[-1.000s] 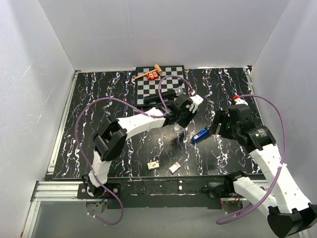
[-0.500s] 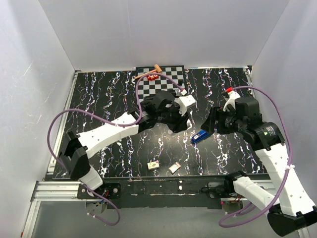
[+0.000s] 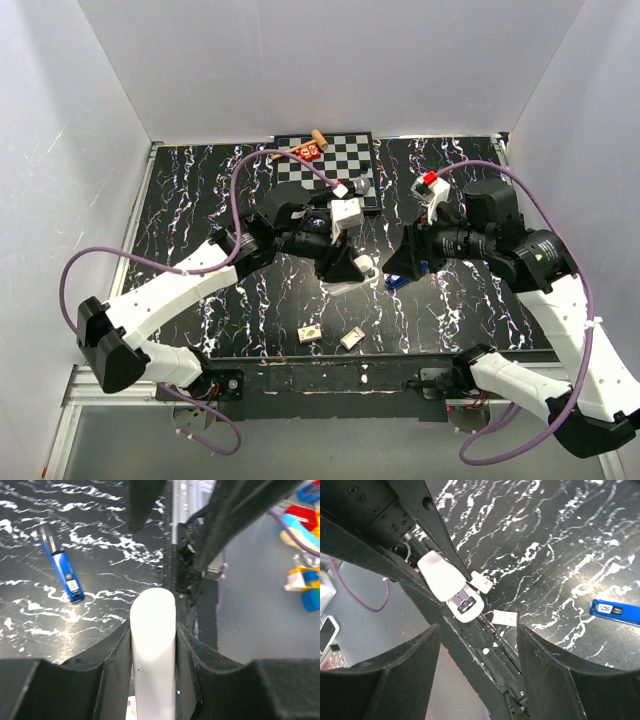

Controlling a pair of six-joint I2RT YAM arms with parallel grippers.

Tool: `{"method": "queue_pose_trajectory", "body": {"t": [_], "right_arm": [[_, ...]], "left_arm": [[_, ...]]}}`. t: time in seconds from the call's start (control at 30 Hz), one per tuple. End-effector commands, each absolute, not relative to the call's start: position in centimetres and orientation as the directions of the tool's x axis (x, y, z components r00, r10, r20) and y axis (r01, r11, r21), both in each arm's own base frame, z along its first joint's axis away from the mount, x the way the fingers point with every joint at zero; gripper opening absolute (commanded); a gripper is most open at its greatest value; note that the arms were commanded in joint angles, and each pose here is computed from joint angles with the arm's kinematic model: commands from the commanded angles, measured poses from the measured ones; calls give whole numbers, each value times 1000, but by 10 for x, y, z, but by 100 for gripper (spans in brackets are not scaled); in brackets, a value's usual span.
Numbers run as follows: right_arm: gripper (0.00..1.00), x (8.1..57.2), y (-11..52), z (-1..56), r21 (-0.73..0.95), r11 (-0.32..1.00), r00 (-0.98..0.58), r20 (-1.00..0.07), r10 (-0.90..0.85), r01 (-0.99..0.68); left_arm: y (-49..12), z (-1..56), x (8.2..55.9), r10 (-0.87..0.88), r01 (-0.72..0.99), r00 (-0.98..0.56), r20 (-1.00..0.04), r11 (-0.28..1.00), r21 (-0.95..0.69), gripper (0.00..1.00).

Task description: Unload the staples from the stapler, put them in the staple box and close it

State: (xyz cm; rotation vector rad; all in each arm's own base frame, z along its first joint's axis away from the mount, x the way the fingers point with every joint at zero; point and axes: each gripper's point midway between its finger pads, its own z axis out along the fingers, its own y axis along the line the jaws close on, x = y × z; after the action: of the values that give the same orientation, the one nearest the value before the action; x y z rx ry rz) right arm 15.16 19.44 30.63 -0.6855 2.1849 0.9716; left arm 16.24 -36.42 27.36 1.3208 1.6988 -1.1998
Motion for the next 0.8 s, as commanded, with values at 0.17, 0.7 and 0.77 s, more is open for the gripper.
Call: {"method": "queue_pose_trajectory", "body": {"t": [0.17,0.7,0.77], "right_arm": [[65,114,224,350,352,338,-453,-842,-294,-873],[56,102,254,350,324,257,-397,-860,-321,-910],[55,102,256,352,326,247,-393,-864,-313,-913]], "left_arm": [[-341,327,107,238,934,-252,-938,-194,-300,0],[-336,333,103,214,894,-320,-923,-254,-369,0],[-336,334,101,210,889,-324,-922,-266,-373,0]]}}
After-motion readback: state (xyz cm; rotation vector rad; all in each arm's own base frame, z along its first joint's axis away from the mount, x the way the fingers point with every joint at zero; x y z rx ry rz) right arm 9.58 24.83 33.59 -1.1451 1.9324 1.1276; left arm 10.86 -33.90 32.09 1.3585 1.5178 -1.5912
